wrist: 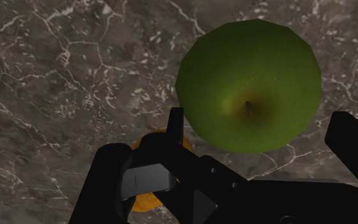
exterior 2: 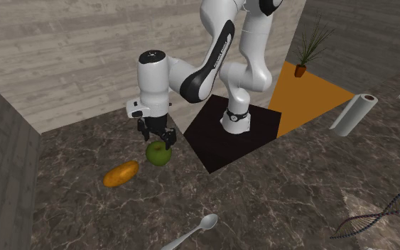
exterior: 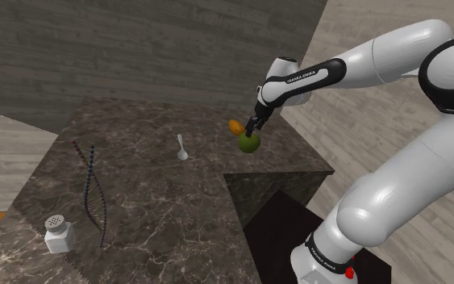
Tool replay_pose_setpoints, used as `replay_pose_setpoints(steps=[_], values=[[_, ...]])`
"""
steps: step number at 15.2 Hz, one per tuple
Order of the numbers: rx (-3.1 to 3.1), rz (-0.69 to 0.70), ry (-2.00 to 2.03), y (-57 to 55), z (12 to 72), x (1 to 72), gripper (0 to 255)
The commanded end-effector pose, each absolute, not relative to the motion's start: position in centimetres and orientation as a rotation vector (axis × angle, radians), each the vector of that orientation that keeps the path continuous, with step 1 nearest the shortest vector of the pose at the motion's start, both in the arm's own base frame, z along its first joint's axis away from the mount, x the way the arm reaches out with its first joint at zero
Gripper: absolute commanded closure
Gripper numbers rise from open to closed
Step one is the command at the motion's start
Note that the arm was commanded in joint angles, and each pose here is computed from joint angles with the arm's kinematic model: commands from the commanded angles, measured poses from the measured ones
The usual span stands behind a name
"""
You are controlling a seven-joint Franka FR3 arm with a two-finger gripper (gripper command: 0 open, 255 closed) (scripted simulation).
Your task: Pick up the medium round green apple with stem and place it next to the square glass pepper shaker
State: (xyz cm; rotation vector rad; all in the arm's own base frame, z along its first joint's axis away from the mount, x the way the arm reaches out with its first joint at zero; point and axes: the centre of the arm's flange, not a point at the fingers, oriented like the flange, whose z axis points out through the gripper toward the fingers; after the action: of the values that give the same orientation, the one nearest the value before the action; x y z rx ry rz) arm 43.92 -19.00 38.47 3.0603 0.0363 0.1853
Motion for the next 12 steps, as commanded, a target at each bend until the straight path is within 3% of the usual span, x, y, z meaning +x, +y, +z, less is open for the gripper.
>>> replay_pose_setpoints(steps=[1, 3, 4, 12], values=[[3.06, 0.185, 0.036, -19.0, 38.45, 43.93, 0], [3.06, 0.185, 0.036, -19.0, 38.45, 43.93, 0], [3.06, 0.185, 0.036, -19.0, 38.45, 43.93, 255], [3.06, 0.185, 0.036, -19.0, 38.46, 43.93, 255]])
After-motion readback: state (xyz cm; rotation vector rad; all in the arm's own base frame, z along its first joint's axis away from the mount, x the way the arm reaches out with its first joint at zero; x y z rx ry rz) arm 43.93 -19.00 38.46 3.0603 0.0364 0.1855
